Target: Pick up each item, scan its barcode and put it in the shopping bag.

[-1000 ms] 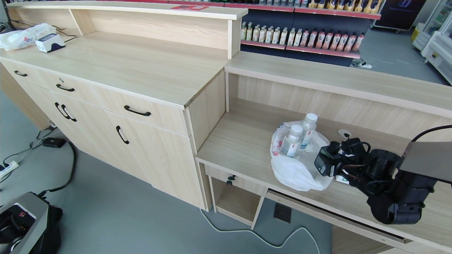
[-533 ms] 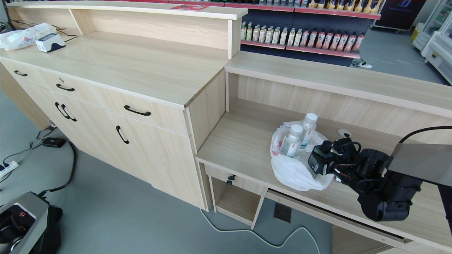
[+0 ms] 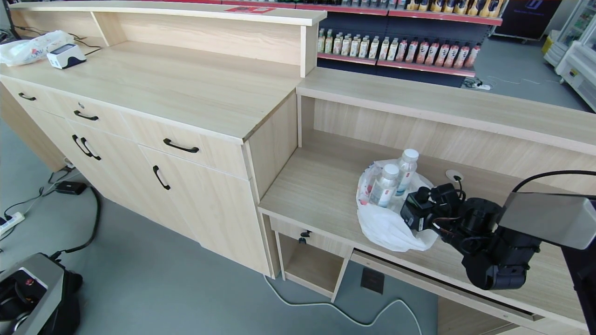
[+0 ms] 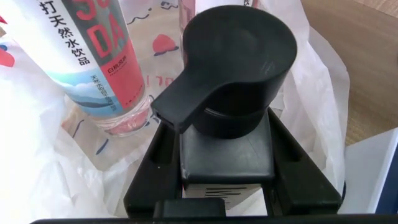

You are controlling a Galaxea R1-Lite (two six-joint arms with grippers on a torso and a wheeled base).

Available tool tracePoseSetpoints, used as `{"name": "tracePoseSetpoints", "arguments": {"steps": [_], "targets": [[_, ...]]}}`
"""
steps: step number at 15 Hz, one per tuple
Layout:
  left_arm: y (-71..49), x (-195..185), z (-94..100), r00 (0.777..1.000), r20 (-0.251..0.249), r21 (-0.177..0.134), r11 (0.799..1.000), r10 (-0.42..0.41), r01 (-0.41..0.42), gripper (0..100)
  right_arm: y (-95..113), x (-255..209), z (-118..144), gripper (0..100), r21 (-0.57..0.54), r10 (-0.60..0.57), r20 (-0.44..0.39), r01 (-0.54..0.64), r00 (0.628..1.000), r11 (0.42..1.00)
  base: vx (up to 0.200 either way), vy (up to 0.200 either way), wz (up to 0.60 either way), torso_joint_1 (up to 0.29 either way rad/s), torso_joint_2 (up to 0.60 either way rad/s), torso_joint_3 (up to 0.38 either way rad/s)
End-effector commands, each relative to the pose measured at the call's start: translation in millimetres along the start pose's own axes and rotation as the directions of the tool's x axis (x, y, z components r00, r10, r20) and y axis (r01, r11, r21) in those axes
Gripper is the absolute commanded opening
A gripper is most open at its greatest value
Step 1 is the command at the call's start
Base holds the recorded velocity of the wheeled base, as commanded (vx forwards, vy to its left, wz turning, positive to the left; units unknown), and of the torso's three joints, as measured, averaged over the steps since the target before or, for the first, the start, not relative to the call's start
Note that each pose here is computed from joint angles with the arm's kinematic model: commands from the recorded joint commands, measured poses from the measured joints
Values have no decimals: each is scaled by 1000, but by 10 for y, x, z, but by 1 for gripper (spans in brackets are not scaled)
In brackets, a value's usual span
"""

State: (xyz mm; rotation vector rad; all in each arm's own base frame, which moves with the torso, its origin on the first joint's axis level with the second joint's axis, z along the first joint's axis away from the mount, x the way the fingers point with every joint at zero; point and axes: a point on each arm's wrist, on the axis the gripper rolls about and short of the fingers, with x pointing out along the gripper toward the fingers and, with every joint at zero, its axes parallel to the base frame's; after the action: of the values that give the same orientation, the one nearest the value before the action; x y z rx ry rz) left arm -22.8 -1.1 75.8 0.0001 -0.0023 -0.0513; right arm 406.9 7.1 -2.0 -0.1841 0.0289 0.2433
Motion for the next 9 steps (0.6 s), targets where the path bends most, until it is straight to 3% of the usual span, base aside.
{"name": "tracePoseSetpoints", "arguments": {"steps": [1,4,5,8,9], "targets": [[0,0,0,1000,1,0,1000,1,-1,100,7,11,-52,0,0,2,-9,-2,1000,1000,0,0,0,0,0,0],[0,0,0,1000,1,0,1000,1,-1,100,9,26,-83,0,-5,2,-12,-3,1000,1000,0,0,0,0,0,0],[0,-1,4,1000,2,0,1000,1,-1,100,11,26,-89,100,-5,3,-13,-3,1000,1000,0,0,0,0,0,0],[0,0,0,1000,1,0,1000,-1,1,100,1,24,-33,100,-8,2,0,-2,1000,1000,0,0,0,0,0,0],[0,-1,4,1000,2,0,1000,1,-1,100,-26,13,118,100,-14,-5,35,5,999,1000,0,0,0,0,0,0]]}}
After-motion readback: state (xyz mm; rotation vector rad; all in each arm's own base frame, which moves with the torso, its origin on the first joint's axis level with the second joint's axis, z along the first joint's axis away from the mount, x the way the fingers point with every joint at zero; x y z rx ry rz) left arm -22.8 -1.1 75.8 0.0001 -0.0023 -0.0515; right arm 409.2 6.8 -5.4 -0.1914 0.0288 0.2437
